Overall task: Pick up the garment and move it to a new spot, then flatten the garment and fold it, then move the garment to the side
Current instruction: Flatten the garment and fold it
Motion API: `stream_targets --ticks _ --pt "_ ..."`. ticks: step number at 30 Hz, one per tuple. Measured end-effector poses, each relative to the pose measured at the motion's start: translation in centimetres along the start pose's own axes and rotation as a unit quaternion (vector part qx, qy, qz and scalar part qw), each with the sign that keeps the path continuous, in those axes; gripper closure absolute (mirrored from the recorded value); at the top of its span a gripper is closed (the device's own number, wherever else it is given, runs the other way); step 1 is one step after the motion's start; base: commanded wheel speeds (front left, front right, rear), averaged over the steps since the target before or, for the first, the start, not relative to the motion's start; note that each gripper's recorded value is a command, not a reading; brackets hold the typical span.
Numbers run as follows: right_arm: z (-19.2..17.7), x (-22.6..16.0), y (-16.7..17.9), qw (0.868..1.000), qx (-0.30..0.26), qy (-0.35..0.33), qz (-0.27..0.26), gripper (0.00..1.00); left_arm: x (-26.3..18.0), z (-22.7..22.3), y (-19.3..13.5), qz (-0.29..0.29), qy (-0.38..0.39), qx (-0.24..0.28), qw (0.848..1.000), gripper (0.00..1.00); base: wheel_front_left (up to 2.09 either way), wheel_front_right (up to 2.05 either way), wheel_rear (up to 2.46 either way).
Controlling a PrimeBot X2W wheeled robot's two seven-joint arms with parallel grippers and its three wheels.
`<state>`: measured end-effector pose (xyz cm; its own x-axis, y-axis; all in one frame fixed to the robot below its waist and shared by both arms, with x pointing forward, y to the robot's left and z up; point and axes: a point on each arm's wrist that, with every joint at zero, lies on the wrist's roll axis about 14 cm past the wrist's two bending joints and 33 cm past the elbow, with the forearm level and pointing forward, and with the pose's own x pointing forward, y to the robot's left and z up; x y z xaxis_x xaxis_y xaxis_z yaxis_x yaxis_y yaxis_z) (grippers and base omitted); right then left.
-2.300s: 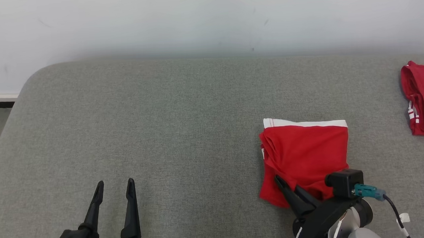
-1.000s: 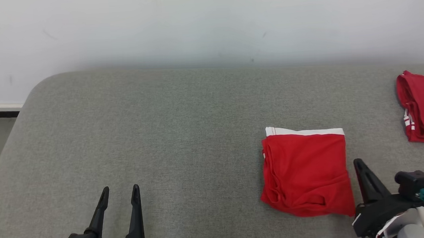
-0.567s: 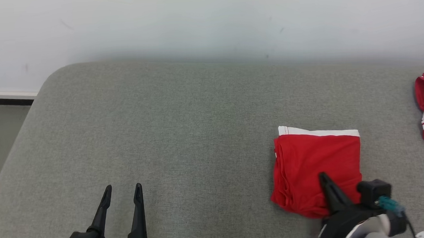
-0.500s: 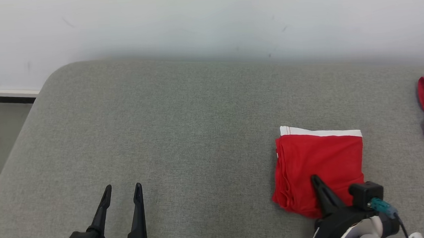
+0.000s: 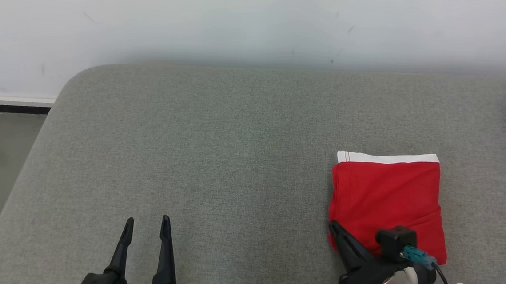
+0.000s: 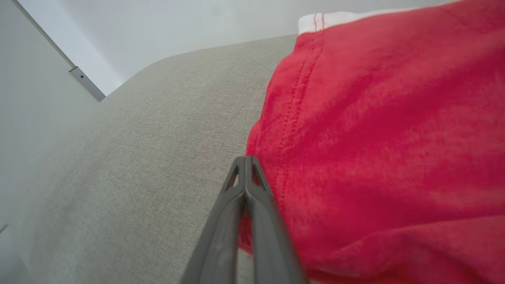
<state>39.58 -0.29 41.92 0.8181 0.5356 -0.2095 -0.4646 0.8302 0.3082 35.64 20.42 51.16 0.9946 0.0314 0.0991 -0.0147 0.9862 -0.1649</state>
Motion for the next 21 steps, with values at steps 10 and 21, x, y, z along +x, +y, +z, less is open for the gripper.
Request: stream_targets --ticks 10,21 --pt "5.9 -0.6 -1.1 0.996 -0.008 -0.091 -0.009 1.00 0.7 0.2 -1.1 -0.017 -0.005 -0.003 1.000 0.00 0.00 0.00 0.00" --pt "11.0 -6.1 -7.3 0.979 -0.049 -0.175 -0.097 1.00 1.9 0.1 -3.2 -0.050 -0.007 -0.005 0.999 0.00 0.00 0.00 0.00"
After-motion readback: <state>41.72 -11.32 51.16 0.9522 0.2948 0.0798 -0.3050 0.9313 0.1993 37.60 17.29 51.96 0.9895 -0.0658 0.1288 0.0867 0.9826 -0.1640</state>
